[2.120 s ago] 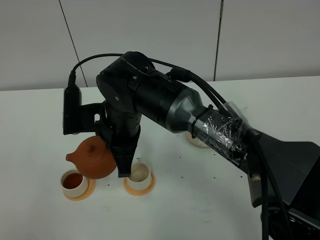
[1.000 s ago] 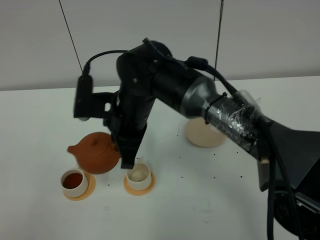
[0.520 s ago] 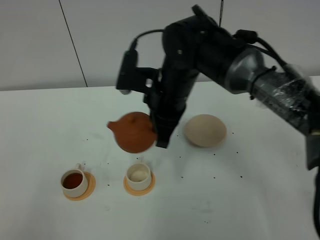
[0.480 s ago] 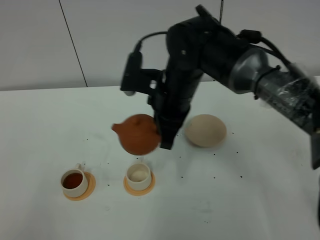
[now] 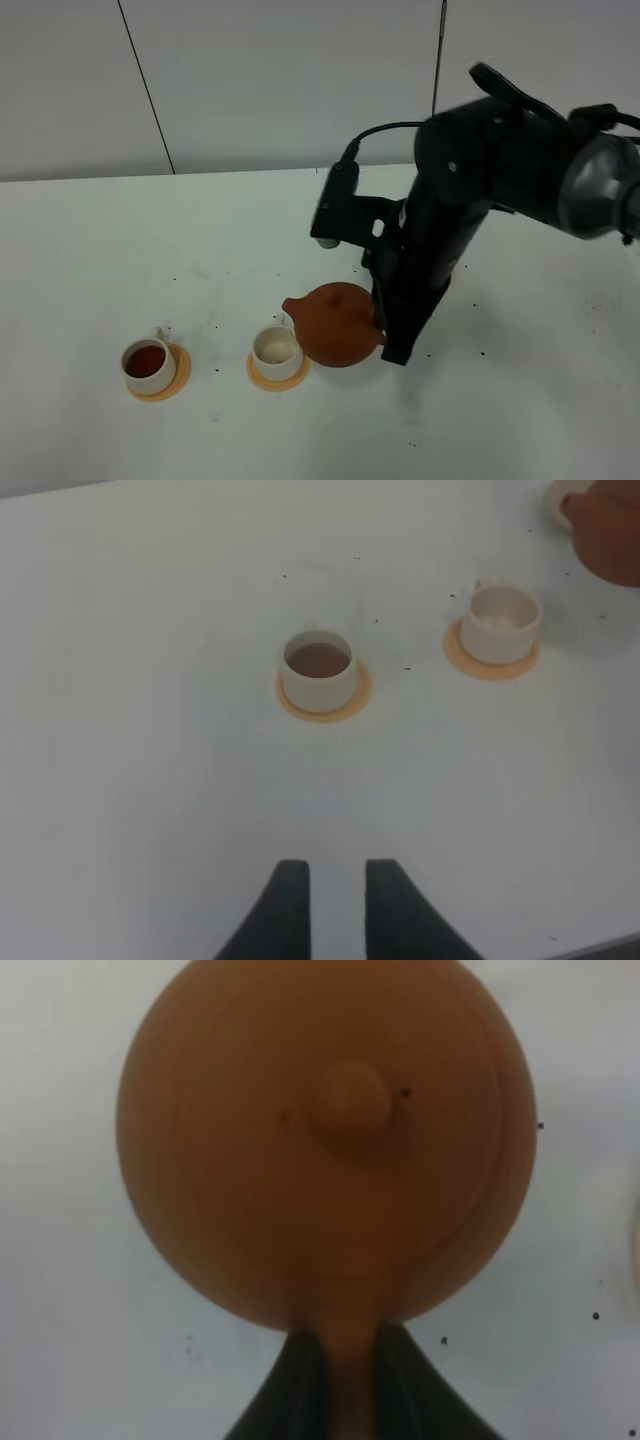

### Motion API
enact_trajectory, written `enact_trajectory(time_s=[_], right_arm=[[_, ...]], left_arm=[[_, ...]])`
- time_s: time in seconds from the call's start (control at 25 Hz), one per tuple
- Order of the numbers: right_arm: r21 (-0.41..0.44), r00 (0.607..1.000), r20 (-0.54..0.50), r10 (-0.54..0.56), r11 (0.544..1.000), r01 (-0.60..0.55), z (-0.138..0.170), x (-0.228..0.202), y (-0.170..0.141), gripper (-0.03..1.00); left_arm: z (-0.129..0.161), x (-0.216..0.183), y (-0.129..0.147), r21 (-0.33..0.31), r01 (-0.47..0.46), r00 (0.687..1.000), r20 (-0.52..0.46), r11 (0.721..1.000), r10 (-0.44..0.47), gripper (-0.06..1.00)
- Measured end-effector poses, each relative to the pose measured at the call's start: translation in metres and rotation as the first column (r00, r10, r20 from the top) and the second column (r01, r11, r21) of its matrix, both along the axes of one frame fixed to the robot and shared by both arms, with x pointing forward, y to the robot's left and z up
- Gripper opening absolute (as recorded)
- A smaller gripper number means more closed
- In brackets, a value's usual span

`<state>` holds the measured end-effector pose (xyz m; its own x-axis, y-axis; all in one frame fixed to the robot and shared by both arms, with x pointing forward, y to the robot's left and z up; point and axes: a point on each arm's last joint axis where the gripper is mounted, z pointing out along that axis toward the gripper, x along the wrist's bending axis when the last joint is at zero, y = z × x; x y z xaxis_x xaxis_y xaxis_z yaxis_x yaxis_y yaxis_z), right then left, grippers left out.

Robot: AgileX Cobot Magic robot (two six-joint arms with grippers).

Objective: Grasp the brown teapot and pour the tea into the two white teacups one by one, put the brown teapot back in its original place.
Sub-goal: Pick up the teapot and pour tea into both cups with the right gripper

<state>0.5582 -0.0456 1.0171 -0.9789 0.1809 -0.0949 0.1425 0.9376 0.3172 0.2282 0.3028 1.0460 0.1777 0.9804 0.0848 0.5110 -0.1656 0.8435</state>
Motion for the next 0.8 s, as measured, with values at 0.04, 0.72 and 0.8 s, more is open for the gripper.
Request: enact_trajectory(time_s=[0.04,0.72,0.8], right_arm=[[0.007,1.000,0.005,-0.005,1.000,0.005,-0.002,-0.002,-0.001,0.10],[0.028,0.999,0.016,-0.035,0.999,0.034,-0.034,-0.010,-0.003,0.10],[0.033,0.999,0.028,-0.035,0.999,0.034,-0.034,-0.009,-0.003,0.10]], left_arm=[[0.000,0.000,0.000,0.000,0.000,1.000,0.000,1.000,0.000,0.21],[0.000,0.000,0.000,0.000,0.000,1.000,0.000,1.000,0.000,0.21],[0.000,0.000,0.000,0.000,0.000,1.000,0.000,1.000,0.000,0.21]])
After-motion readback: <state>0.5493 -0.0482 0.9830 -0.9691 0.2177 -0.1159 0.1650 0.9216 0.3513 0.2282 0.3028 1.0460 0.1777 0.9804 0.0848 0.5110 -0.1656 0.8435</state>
